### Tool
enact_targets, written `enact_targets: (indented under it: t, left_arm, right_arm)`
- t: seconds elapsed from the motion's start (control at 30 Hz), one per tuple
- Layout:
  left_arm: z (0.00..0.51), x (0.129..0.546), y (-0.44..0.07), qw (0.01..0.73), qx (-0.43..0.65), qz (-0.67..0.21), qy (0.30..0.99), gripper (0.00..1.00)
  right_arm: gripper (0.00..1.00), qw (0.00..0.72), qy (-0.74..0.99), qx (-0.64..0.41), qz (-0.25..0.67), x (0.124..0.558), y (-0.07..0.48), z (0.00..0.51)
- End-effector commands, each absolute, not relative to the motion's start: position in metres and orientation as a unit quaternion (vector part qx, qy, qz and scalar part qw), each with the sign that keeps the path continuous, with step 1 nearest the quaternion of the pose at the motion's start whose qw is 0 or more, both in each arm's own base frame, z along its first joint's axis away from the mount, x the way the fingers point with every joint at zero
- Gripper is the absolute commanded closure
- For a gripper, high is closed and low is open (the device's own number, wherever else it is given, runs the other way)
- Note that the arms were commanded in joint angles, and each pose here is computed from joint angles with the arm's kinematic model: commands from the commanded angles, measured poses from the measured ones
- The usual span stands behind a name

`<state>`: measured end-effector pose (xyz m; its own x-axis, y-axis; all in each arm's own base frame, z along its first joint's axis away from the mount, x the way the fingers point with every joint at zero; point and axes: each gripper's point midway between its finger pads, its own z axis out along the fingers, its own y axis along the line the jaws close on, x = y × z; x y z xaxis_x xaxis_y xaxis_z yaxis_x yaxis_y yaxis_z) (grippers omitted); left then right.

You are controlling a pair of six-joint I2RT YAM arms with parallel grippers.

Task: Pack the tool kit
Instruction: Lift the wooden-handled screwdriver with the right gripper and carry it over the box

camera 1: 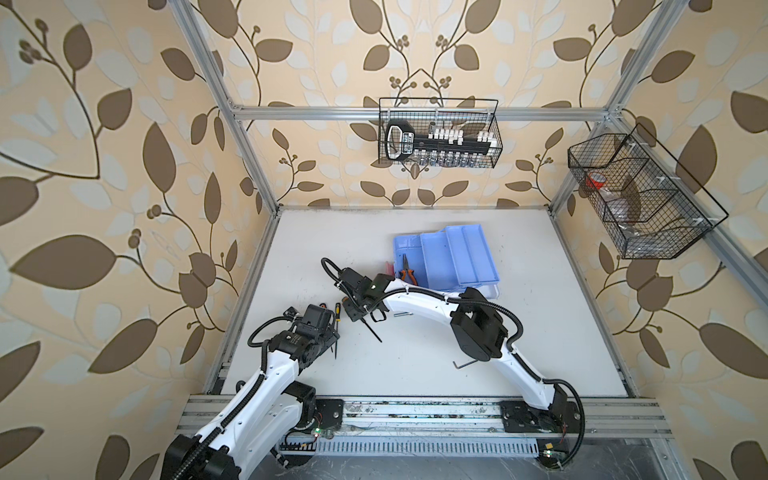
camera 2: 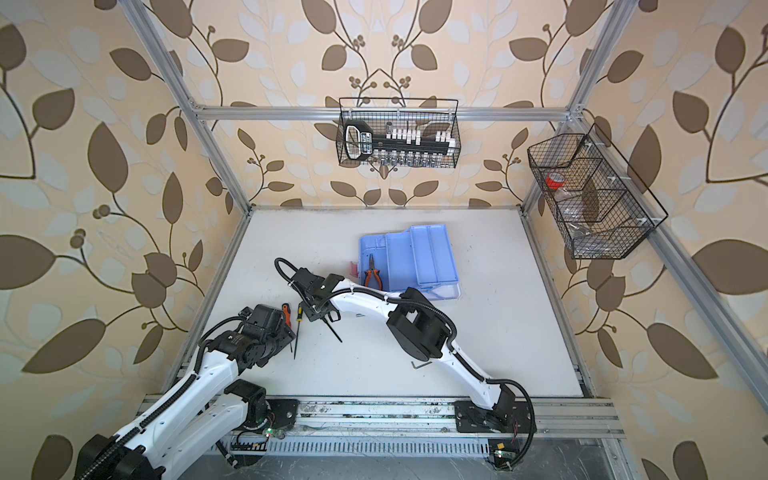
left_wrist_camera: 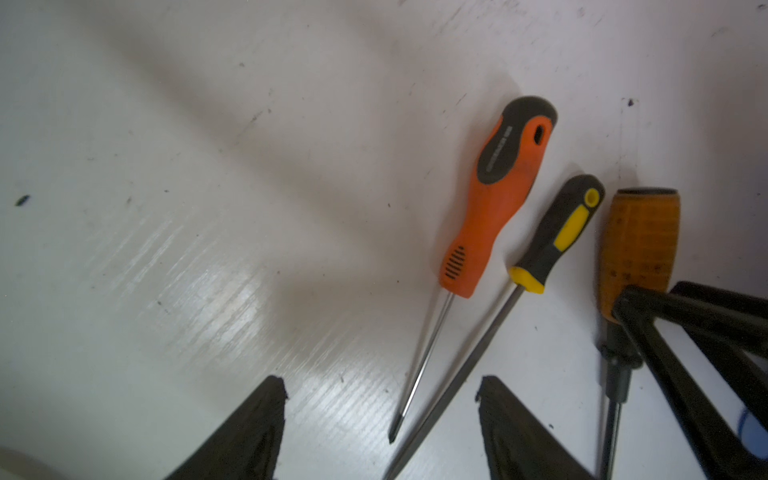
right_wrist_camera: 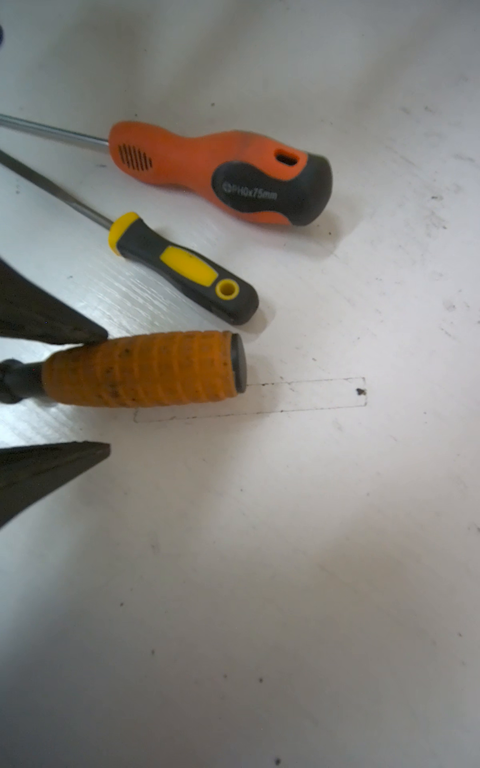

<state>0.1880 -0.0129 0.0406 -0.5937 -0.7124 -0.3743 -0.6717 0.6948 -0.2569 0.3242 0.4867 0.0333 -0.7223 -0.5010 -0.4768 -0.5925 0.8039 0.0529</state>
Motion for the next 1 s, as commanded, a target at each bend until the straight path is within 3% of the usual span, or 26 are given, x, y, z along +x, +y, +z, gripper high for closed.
enact_targets:
  t: [0.0,0.1,0.2,0.63,0.8,0.97]
  left_arm:
    - [0.039,0.188,-0.011,0.226,-0.39,-0.041,0.892,0.25]
    - [0.039,0.188,-0.011,0.225,-0.389,-0.041,0.892,0.25]
    - [0.038,0.187,-0.012,0.223,-0.389,-0.04,0.893,0.24]
    - [0.038,0.188,-0.012,0.222,-0.388,-0.041,0.894,0.24]
    - [0.038,0.187,-0.012,0.223,-0.388,-0.042,0.893,0.24]
    - [0.038,0.187,-0.012,0.223,-0.386,-0.042,0.894,0.24]
  right_arm:
    - [0.55,0.207,0.928,-0.307,0.048,0.326,0.467,0.003]
    - [0.48,0.202,0.928,-0.31,0.047,0.321,0.466,-0.001]
    - [0.46,0.202,0.927,-0.312,0.047,0.317,0.467,-0.005]
    - [0.85,0.19,0.932,-0.305,0.04,0.306,0.458,-0.021]
    - [0.92,0.195,0.935,-0.286,0.072,0.318,0.455,0.008]
    - [0.98,0.23,0.935,-0.249,0.106,0.343,0.441,0.069]
